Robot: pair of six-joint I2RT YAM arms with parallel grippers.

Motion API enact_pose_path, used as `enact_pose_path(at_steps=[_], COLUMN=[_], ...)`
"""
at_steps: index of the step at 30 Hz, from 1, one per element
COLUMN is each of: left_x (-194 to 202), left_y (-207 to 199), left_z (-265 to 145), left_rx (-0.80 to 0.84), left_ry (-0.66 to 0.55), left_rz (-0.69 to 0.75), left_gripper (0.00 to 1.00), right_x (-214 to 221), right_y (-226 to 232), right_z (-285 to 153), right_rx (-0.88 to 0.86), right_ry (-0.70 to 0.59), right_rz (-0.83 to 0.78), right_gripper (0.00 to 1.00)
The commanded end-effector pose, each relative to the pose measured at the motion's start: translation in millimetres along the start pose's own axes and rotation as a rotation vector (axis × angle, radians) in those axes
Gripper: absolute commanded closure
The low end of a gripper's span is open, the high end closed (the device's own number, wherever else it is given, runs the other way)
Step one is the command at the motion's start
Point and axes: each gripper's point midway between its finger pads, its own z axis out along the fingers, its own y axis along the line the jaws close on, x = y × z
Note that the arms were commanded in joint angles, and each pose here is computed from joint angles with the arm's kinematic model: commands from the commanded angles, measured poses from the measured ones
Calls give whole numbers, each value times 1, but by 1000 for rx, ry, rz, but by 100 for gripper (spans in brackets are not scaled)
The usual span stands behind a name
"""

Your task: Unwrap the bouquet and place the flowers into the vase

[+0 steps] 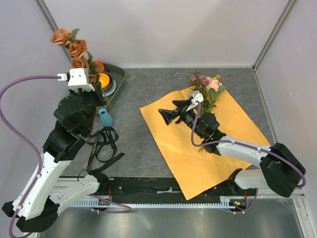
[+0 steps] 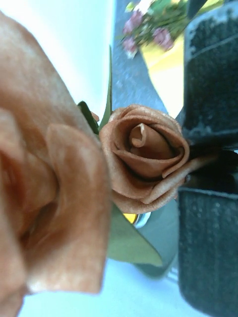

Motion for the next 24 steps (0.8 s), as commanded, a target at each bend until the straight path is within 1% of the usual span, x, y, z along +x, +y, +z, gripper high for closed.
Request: enact_pose_path(at_steps=[1, 8, 14, 17, 18, 24], left_x=[-38, -31, -19, -6, 0, 10], left_y=[46, 47, 51, 52, 51, 58], left_z=[-9, 4, 20, 28, 31, 37], left_rx=[-231, -277, -315, -319, -322, -335], left_ry=[-99, -71, -77, -59, -53, -47], left_rz=[88, 123, 84, 77, 50, 37], left_gripper=[98, 98, 98, 98, 98, 98], right_x=[1, 2, 2, 2, 1, 2], right_y=[-2, -3, -4, -5, -5, -6], right_z=[6, 6, 6, 5, 5, 4], right_rx=[9, 14, 18, 20, 23, 27], right_ry=[-11, -10, -10, -11, -13, -15], right_rz=[7, 6, 5, 2, 1, 1], right_gripper=[2, 2, 2, 2, 2, 2])
